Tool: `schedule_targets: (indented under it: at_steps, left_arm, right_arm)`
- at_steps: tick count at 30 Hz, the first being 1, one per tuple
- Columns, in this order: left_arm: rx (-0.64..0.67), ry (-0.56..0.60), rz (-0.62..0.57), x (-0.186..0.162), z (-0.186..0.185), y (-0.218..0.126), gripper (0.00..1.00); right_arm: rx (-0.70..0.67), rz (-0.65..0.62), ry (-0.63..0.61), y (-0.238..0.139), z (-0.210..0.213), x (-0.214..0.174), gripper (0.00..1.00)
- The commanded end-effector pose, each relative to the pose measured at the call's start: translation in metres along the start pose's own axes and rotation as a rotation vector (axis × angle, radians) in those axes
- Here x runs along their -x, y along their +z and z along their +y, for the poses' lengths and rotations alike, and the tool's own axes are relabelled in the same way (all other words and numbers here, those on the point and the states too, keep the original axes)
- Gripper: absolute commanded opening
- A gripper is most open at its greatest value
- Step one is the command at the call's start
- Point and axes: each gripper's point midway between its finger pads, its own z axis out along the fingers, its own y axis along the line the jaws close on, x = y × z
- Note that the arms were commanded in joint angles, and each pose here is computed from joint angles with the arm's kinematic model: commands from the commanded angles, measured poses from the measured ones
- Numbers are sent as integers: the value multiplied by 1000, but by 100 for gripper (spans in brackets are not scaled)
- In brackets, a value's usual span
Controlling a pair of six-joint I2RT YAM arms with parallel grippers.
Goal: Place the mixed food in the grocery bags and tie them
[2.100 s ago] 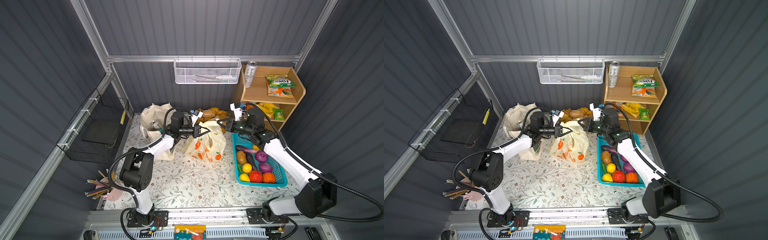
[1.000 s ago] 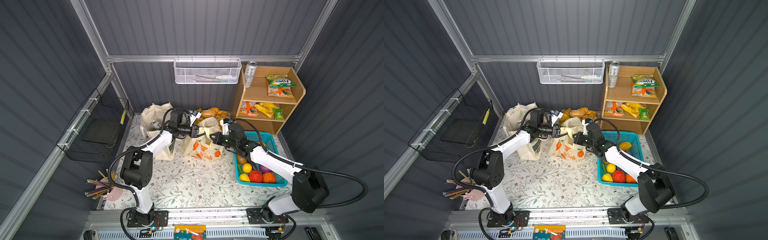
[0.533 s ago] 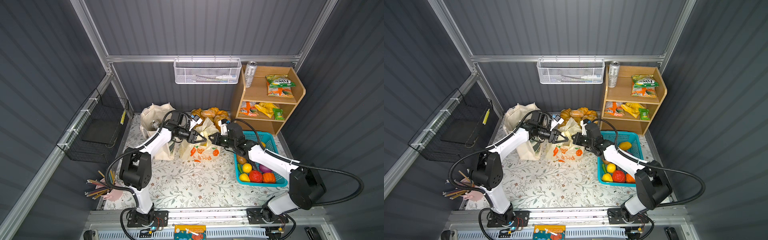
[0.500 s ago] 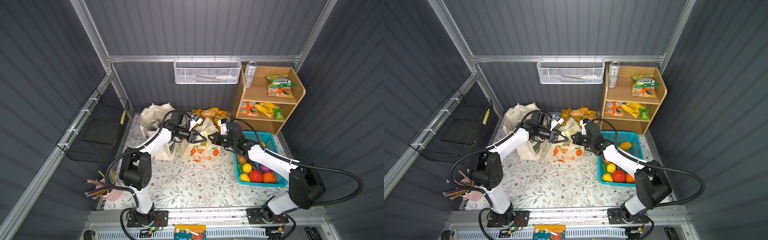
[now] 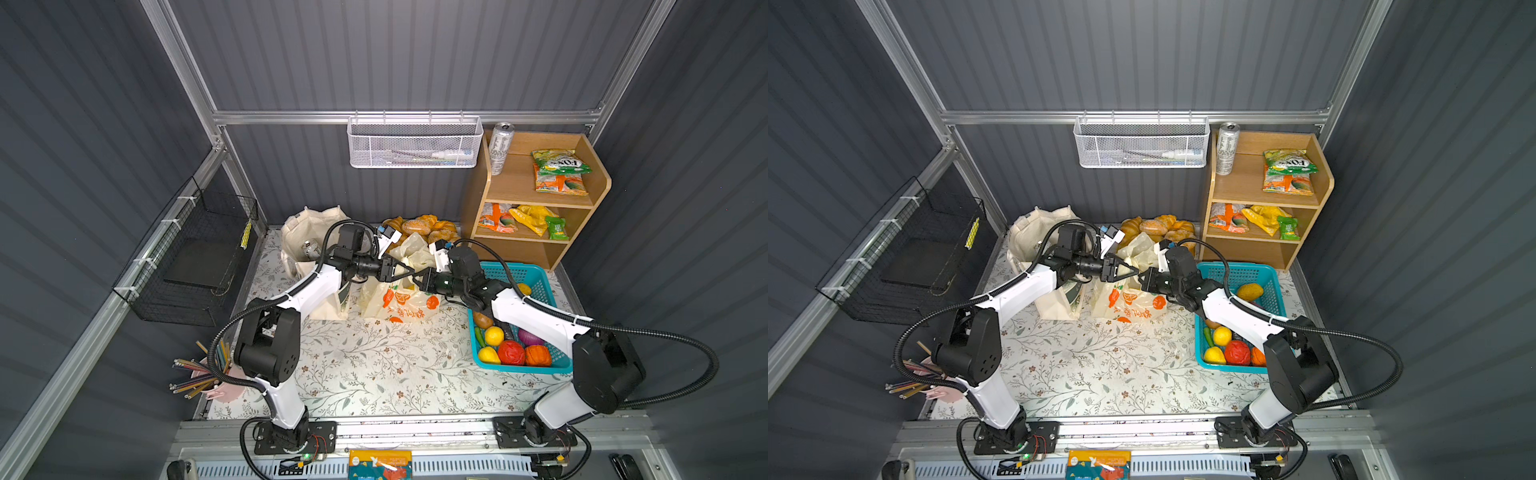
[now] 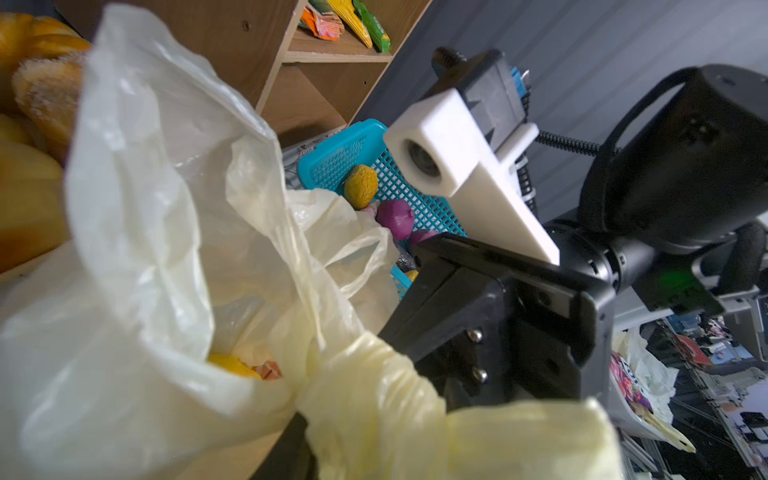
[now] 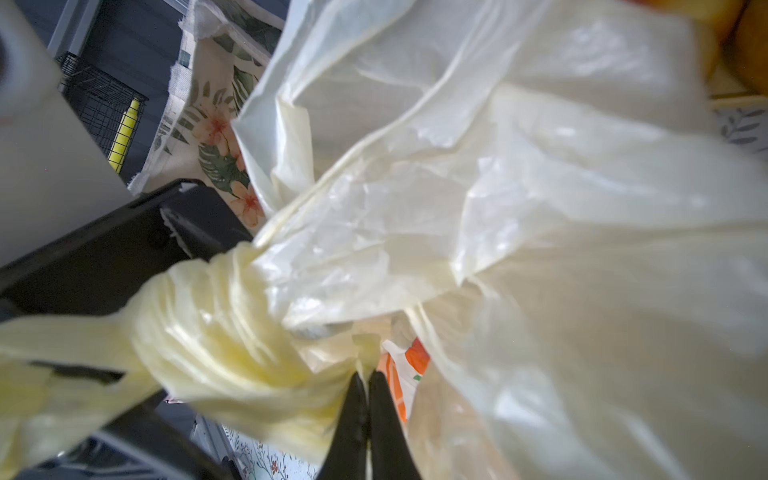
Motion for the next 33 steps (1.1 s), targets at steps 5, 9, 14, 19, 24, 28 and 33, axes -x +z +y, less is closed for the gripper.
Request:
schedule_targets:
  at_steps: [5,9,14,19,24,28,33]
  left_arm:
    - [50,34,-113,26,-2,-10,41]
    - [54,30,-116,26,0,-9,17]
    - [66,34,-132,27,1,-10,0]
    - [89,61,-141,28,-1,-14,0]
    - [100,109,-152,30,-11,-19,0]
    - [134,190,-151,27,-20,-15,0]
    - [153,275,-167,23,-26,-11,0]
  right_arm:
    - [13,7,-4,-1,0,-7,0]
    - [47,32,-3,-1,6,-11,0]
    - [46,34,1,0,4,-14,0]
    - [35,7,43,-17,-1,-2,28]
    - [62,-62,180,-69,0,15,50]
    - [138,-75,279,-90,20,20,61]
    - [287,-53,391,-87,52,32,70]
